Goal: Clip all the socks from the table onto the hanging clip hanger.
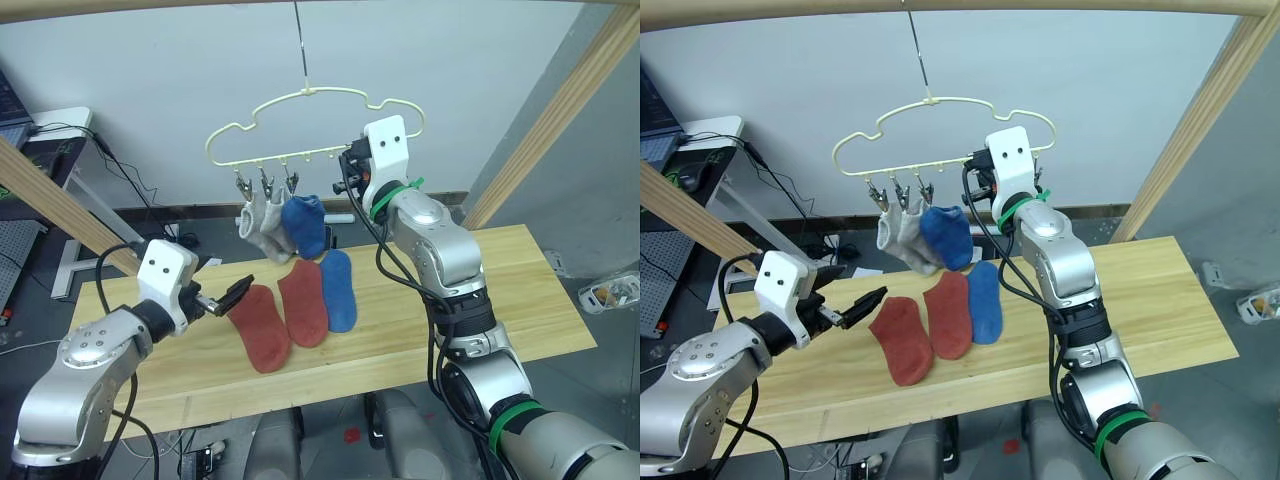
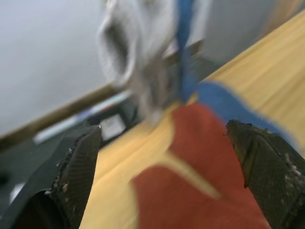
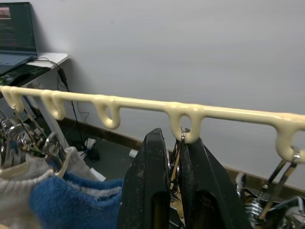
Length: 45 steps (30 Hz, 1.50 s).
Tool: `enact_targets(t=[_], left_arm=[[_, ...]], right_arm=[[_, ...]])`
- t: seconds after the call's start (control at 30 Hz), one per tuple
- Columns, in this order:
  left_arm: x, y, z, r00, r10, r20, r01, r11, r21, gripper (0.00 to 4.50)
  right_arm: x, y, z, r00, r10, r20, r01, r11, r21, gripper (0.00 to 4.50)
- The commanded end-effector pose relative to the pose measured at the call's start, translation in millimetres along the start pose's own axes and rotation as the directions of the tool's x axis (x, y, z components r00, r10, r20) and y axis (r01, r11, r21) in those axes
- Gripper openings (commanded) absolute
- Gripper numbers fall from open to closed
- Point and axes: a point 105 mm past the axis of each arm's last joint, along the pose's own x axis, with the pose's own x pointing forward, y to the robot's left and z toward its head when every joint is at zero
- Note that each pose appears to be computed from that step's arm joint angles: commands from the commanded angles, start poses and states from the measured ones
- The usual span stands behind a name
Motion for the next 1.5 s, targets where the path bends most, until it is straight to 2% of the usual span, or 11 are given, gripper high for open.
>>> enact_targets(t=[0.03, 0.13, 0.3, 0.4, 0.57, 0.8, 1.03, 1.17, 1.3, 1.4, 1.5], left_arm=[[0.2, 5.0, -19.0, 0.995, 0.089, -0.046, -0.092, 0.993, -0.070, 4.50], [4.9, 4.3, -38.4, 0.986, 0.137, -0.098, -0.151, 0.977, -0.153, 4.50], [16.8, -14.9, -59.7, 0.981, 0.110, -0.157, -0.148, 0.954, -0.259, 4.50], [23.1, -16.1, -75.1, 0.968, 0.144, -0.205, -0.203, 0.930, -0.306, 4.50], [35.2, -19.0, -84.7, 0.958, 0.170, -0.232, -0.245, 0.905, -0.348, 4.50], [54.3, -41.6, -93.4, 0.954, 0.084, -0.286, -0.226, 0.831, -0.508, 4.50], [53.8, -44.4, -92.6, 0.951, 0.056, -0.306, -0.233, 0.781, -0.580, 2.96], [50.9, -44.7, -90.9, 0.951, 0.055, -0.303, -0.232, 0.777, -0.585, 2.18], [47.2, -43.9, -85.2, 0.960, 0.058, -0.275, -0.218, 0.771, -0.598, 1.33], [43.3, -38.2, -75.7, 0.971, 0.071, -0.230, -0.200, 0.771, -0.605, 0.50], [39.7, -32.5, -66.7, 0.979, 0.077, -0.188, -0.176, 0.781, -0.600, 0.02]], right_arm=[[-4.4, 6.2, 16.8, 0.999, 0.025, 0.044, -0.024, 1.000, -0.009, 0.01], [-5.3, 7.6, 17.5, 0.999, 0.035, 0.037, -0.034, 0.999, -0.009, 0.01], [-6.3, 11.0, 18.2, 0.998, 0.051, 0.032, -0.051, 0.999, -0.014, 0.01], [-6.8, 13.9, 18.3, 0.997, 0.063, 0.031, -0.063, 0.998, -0.017, 0.01], [-7.8, 16.7, 18.3, 0.997, 0.076, 0.032, -0.075, 0.997, -0.026, 0.01], [-7.6, 20.0, 20.3, 0.995, 0.088, 0.038, -0.087, 0.996, -0.033, 0.01], [-7.2, 20.2, 22.3, 0.995, 0.090, 0.044, -0.088, 0.995, -0.038, 0.00], [-6.7, 19.8, 23.5, 0.995, 0.088, 0.048, -0.086, 0.995, -0.042, 0.00], [-6.2, 20.1, 23.1, 0.995, 0.087, 0.050, -0.085, 0.995, -0.043, 0.00], [-5.7, 20.1, 23.0, 0.995, 0.087, 0.052, -0.084, 0.995, -0.044, 0.00], [-5.6, 20.3, 23.0, 0.995, 0.087, 0.054, -0.084, 0.996, -0.043, 0.00]])
